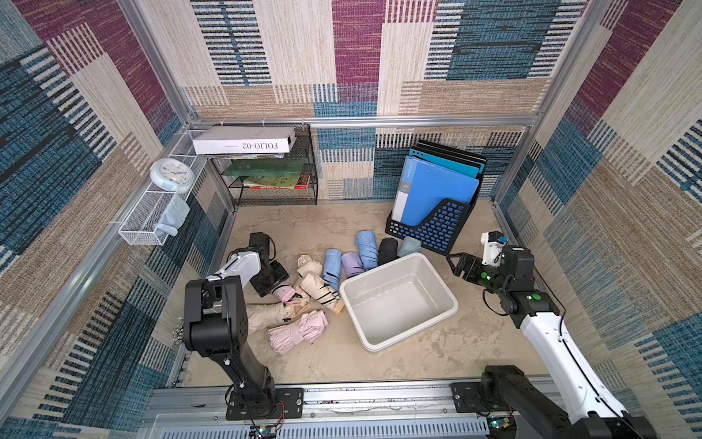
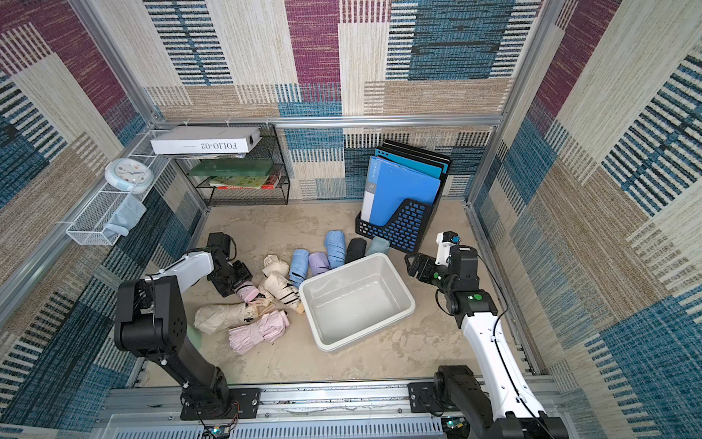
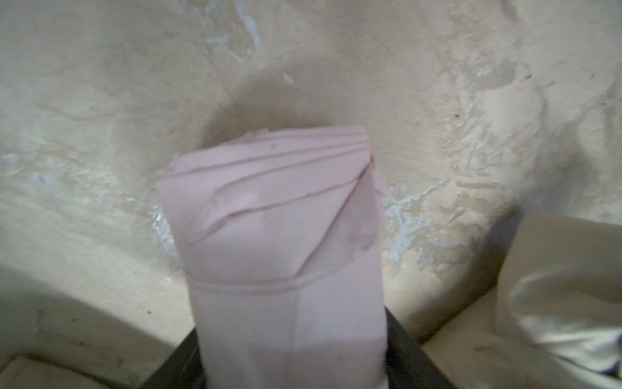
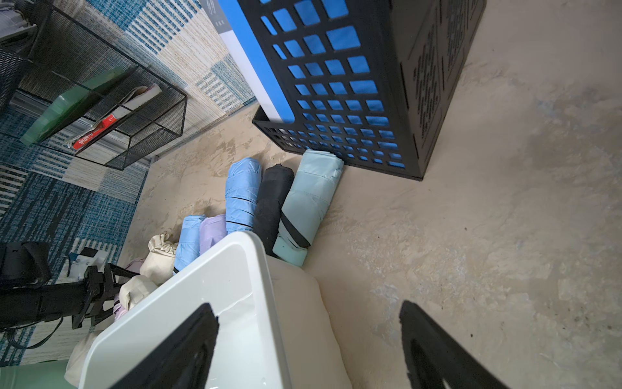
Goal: Put the umbrella into the storage box
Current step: Pick up the umbrella from the center of the board.
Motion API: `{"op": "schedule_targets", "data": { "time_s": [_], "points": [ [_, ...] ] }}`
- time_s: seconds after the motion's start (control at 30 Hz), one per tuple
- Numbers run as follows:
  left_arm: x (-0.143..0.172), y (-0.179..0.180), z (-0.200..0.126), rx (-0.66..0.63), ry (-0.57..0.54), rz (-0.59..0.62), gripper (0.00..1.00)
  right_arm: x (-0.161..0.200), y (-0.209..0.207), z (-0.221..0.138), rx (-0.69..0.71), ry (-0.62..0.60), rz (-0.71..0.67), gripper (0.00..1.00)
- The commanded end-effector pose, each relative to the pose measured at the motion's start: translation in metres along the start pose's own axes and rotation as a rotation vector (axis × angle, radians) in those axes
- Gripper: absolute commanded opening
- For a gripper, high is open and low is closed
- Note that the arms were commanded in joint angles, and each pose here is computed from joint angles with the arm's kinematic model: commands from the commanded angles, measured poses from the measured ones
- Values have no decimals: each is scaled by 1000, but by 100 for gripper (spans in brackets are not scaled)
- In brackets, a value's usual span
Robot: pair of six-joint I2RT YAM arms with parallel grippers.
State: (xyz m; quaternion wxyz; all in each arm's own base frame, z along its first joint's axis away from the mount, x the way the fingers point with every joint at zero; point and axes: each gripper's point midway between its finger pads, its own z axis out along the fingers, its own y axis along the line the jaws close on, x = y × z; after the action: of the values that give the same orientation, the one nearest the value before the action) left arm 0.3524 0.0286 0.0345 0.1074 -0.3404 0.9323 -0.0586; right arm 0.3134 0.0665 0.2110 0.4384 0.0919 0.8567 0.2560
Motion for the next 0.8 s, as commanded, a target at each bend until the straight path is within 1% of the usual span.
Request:
{"op": "schedule_targets", "data": {
  "time_s": [0.0, 0.13, 0.27, 0.47, 0.6, 0.67, 0.77],
  "points": [
    [-1, -3, 0, 16, 2, -12, 60, -4, 1, -3, 6, -21, 2, 89],
    [-2, -7, -8, 42, -13, -15, 52, -4, 1, -4, 4, -28, 10, 87],
    [-1, -13, -22, 80, -31, -5, 48, -10, 9, -7, -14, -34, -9, 86],
    [-5, -29, -61, 151, -100, 50, 42, -20, 21, -10, -40, -49, -14, 85],
    [-6, -42, -95, 189, -171, 115, 39, -25, 27, -10, -59, -61, -5, 84],
    [-6, -55, -115, 227, -216, 173, 39, -28, 29, -10, -55, -63, -3, 83],
    [-1, -83, -146, 281, -294, 313, 38, -35, 34, -12, -52, -69, -10, 83]
  ]
}}
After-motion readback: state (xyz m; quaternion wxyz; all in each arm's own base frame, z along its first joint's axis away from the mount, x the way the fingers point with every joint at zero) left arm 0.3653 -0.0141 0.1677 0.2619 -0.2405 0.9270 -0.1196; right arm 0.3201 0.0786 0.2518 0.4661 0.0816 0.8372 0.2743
